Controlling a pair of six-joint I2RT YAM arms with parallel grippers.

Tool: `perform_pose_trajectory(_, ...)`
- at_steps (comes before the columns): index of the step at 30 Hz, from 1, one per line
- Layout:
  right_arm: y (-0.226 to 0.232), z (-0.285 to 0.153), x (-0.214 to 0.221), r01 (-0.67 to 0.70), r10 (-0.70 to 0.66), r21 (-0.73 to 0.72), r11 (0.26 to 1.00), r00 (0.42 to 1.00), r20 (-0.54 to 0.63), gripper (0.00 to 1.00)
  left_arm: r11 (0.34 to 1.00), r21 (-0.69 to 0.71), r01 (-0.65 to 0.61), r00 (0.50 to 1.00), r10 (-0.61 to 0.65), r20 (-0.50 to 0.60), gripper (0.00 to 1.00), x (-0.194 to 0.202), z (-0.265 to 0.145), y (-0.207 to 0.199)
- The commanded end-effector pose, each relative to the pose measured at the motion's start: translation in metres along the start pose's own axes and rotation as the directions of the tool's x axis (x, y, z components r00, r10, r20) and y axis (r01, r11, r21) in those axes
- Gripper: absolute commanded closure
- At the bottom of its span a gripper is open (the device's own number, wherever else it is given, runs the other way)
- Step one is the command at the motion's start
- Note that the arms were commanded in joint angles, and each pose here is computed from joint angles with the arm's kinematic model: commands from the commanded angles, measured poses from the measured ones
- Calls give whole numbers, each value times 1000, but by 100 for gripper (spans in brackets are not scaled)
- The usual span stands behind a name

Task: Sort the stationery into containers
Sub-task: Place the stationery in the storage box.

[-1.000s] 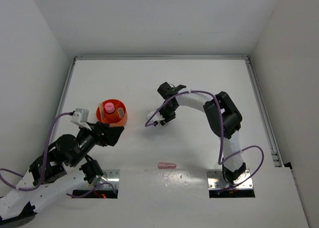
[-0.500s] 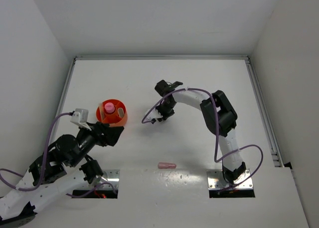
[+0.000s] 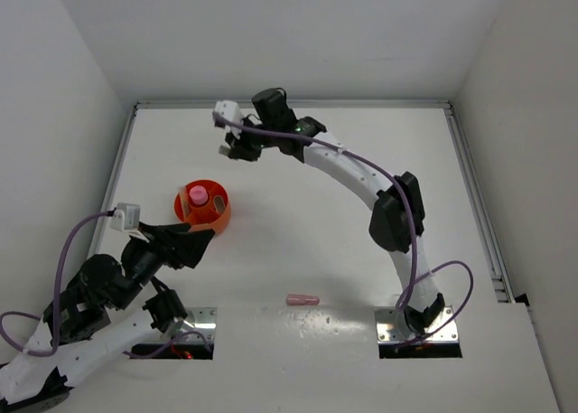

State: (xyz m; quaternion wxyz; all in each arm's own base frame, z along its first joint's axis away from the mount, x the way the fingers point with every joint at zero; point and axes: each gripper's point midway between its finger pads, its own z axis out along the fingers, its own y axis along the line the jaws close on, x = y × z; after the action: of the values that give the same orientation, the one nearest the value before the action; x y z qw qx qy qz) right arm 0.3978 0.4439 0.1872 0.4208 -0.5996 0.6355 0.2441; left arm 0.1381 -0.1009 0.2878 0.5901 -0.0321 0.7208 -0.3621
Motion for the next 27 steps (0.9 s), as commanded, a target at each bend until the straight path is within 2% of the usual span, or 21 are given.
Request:
perform_pose_trajectory(1, -7, 10, -29, -335, 330, 17, 942, 933, 144, 100, 1000, 7, -7, 1000, 7, -6, 8, 1, 6, -4)
perform_pose_trajectory(4, -1, 20, -42, -365, 368, -57, 929, 902, 224, 100, 1000, 1, -21, 1000, 21, -15, 8, 3, 10, -5)
perform_pose_trajectory(9, 23, 40, -57, -333, 396, -232, 914, 859, 325, 100, 1000, 1, -21, 1000, 21, -15, 8, 3, 10, -5)
perform_pose_trajectory(14, 37, 68, -52, -380, 496, -356, 854, 802, 332, 100, 1000, 6, -17, 1000, 17, -8, 8, 2, 8, -5)
perform_pose_trajectory(27, 38, 86, -38, -349, 500, -407, 844, 787, 361, 100, 1000, -7, -21, 1000, 21, -10, 8, 2, 10, -3)
